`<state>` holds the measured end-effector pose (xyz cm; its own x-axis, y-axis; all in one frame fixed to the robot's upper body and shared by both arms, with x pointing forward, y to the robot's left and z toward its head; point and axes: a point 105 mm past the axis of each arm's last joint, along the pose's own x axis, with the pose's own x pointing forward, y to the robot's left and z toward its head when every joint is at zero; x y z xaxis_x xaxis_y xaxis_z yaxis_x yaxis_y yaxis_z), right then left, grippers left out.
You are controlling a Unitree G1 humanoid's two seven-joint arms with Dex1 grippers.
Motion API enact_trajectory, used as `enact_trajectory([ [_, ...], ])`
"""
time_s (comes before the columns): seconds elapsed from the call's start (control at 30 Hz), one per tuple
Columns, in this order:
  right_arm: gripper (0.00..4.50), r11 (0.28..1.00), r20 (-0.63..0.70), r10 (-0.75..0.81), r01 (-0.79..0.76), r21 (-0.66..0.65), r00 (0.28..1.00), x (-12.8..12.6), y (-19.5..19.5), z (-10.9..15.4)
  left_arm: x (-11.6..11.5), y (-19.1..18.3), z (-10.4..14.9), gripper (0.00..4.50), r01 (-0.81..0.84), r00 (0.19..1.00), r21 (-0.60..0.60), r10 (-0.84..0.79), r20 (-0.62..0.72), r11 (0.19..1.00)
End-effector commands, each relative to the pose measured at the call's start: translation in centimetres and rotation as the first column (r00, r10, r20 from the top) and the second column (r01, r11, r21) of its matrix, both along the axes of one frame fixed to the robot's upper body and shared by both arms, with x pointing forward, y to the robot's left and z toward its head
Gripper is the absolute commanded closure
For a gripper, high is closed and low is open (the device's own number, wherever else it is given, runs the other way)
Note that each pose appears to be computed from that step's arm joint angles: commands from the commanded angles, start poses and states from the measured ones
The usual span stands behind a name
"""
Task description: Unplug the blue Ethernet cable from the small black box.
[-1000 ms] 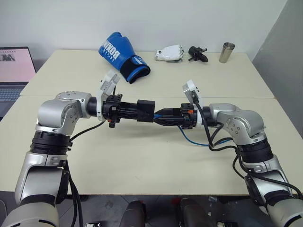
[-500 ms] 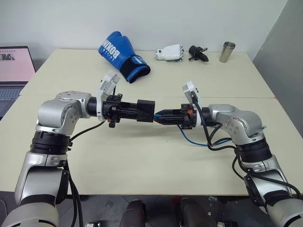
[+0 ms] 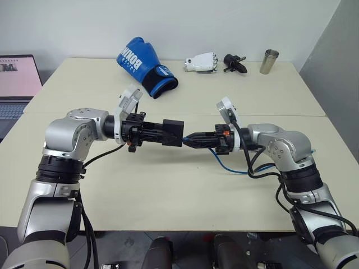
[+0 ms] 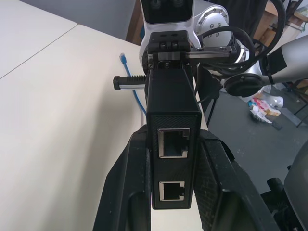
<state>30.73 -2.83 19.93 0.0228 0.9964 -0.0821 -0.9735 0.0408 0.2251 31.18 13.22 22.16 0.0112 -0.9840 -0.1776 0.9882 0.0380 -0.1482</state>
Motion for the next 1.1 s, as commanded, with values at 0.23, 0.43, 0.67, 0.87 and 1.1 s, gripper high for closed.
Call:
enact_trajectory([
  [0.23, 4.45, 0.988, -0.005, -0.131, 0.13, -0.081, 0.991, 1.2, -4.8, -1.5, 0.2, 3.2, 1.7, 3.71, -0.105, 0.991, 0.033, 0.102, 0.084, 0.994],
  [0.43, 4.45, 0.824, 0.202, -0.544, 0.564, -0.052, 0.814, 8.3, -7.3, -2.1, 0.8, 3.6, 0.8, 3.71, -0.174, 0.982, 0.028, 0.171, 0.081, 0.984],
  [0.67, 3.66, 0.678, 0.343, -0.674, 0.732, -0.063, 0.654, 11.4, -8.5, -3.3, 2.2, 3.3, 0.1, 3.71, -0.268, 0.956, 0.001, 0.266, 0.123, 0.964],
  [0.87, 2.22, 0.748, 0.34, -0.622, 0.664, -0.008, 0.705, 9.9, -7.2, -1.4, 3.0, 3.1, -0.8, 3.71, -0.335, 0.926, -0.009, 0.331, 0.183, 0.942],
  [1.1, 0.74, 0.897, 0.439, -0.396, 0.442, -0.003, 0.807, 5.5, -4.2, 0.6, 6.8, 5.3, -1.9, 3.71, -0.639, 0.699, -0.128, 0.642, 0.314, 0.758],
])
